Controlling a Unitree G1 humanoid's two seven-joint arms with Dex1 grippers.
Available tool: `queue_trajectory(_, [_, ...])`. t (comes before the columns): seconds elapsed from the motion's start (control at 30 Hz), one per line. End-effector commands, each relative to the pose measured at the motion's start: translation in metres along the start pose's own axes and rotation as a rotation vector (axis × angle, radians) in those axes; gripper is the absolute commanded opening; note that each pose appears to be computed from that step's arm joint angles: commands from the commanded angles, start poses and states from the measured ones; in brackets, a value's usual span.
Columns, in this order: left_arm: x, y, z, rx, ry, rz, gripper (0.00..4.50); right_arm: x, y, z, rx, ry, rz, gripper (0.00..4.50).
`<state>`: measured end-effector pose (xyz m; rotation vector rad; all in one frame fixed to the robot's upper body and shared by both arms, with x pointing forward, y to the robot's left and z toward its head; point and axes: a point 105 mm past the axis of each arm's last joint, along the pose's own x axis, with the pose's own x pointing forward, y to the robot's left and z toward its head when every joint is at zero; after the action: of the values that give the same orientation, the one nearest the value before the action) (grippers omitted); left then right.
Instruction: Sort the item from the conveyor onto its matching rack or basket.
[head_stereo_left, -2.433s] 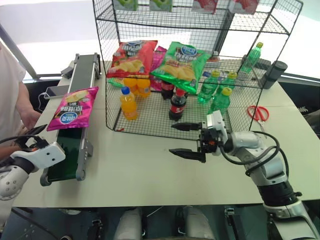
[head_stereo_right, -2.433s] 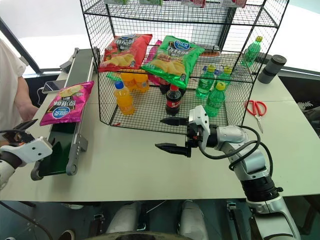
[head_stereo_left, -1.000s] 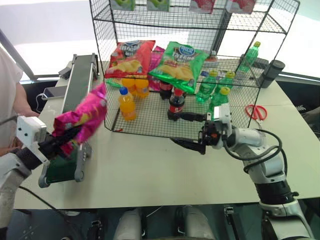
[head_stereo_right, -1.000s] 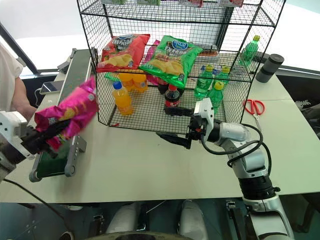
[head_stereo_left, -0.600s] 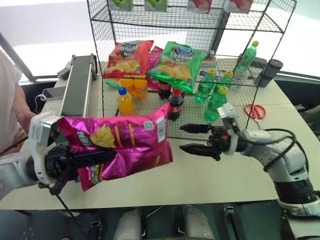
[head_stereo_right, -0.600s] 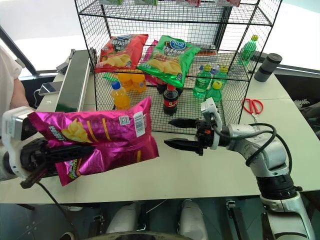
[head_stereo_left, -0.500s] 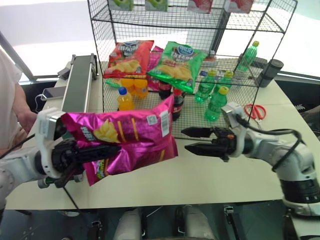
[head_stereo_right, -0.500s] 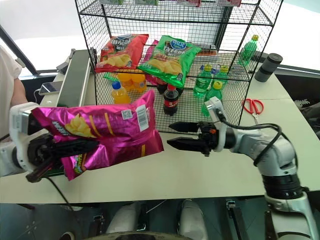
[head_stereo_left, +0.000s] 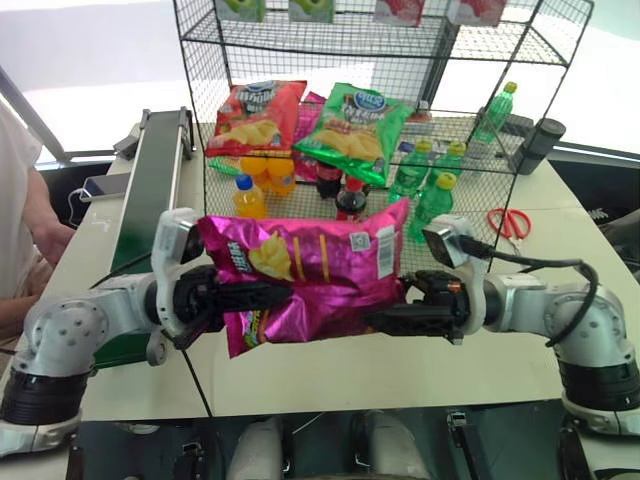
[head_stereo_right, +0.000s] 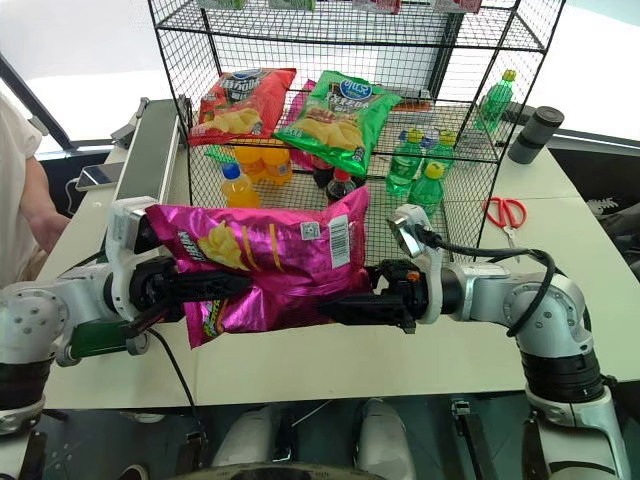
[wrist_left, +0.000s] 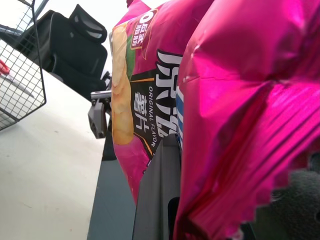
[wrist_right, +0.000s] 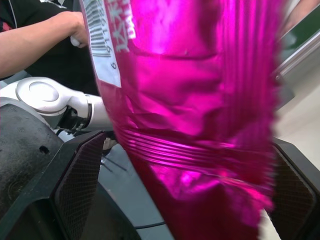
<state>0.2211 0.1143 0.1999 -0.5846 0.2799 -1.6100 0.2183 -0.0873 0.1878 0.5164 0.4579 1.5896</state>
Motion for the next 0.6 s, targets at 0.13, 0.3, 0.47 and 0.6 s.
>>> queue_trajectory(0.13, [0.001, 0.004, 0.007, 0.081, -0.019, 0.023, 0.05, 0.005, 0.007, -0.008, 0.0, 0.056, 0.015, 4.5])
queue_trajectory(0.3, [0.003, 0.008, 0.009, 0.102, -0.047, 0.042, 0.0, 0.003, -0.001, -0.008, 0.007, 0.055, -0.024, 3.18])
queue_trajectory(0.47, [-0.003, 0.016, 0.009, 0.105, -0.056, 0.12, 0.27, -0.002, -0.01, -0.006, -0.025, 0.054, -0.072, 0.57])
queue_trajectory(0.6, [-0.01, 0.018, 0.011, 0.094, -0.065, 0.153, 1.88, -0.007, -0.016, -0.005, -0.072, 0.046, -0.119, 0.1])
